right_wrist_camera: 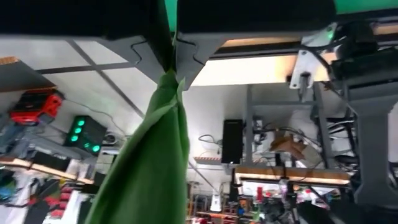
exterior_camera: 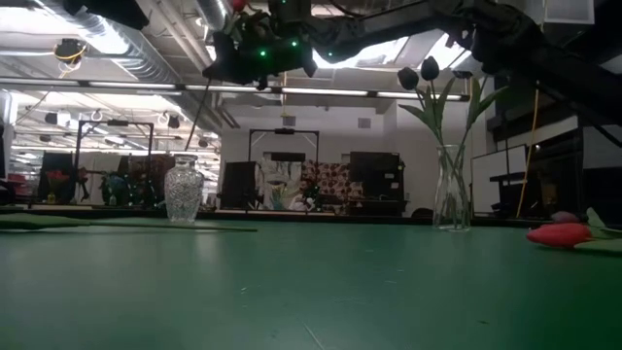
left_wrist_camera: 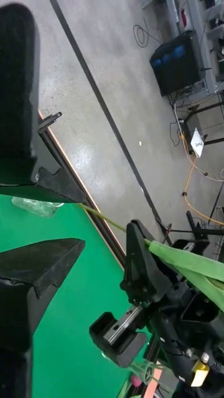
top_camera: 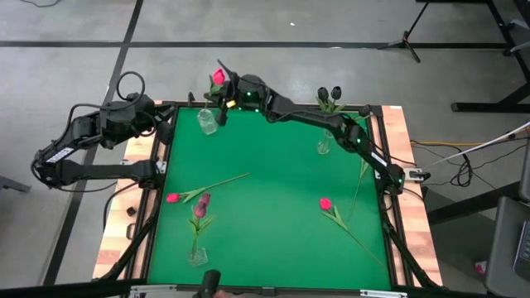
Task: Sort flowers into vase by color
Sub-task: Put the right pink flower into the top left transparent vase
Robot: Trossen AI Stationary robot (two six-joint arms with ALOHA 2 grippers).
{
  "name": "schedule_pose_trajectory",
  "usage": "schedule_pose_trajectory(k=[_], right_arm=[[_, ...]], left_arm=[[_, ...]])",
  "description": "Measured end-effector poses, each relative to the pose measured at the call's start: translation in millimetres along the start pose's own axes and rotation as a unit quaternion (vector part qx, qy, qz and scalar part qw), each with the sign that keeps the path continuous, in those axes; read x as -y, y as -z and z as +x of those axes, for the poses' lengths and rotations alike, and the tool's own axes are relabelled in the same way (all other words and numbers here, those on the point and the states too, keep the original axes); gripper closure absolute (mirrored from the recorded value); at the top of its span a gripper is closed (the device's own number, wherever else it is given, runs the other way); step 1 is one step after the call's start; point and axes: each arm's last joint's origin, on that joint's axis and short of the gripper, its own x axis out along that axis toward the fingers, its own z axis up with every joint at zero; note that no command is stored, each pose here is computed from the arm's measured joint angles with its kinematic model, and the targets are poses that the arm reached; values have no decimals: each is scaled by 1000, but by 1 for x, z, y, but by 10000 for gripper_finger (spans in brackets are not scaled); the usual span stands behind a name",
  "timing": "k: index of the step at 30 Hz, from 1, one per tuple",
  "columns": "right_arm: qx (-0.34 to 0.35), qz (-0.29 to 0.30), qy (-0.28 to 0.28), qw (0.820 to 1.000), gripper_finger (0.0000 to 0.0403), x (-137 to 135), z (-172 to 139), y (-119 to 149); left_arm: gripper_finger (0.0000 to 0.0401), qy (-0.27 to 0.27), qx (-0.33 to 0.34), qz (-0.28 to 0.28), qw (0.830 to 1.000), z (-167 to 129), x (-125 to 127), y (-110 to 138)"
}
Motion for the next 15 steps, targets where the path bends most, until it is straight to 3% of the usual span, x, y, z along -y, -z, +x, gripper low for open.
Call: schedule_pose_trajectory(k=[8,15], right_arm=[[-15,-2,-4,1000,402,-3,0,3],[-33,13,-18,999,402,-6,12,31]], left_arm=[[302,0,0,0,1000,0,0,0],[302,0,0,0,1000,0,0,0]])
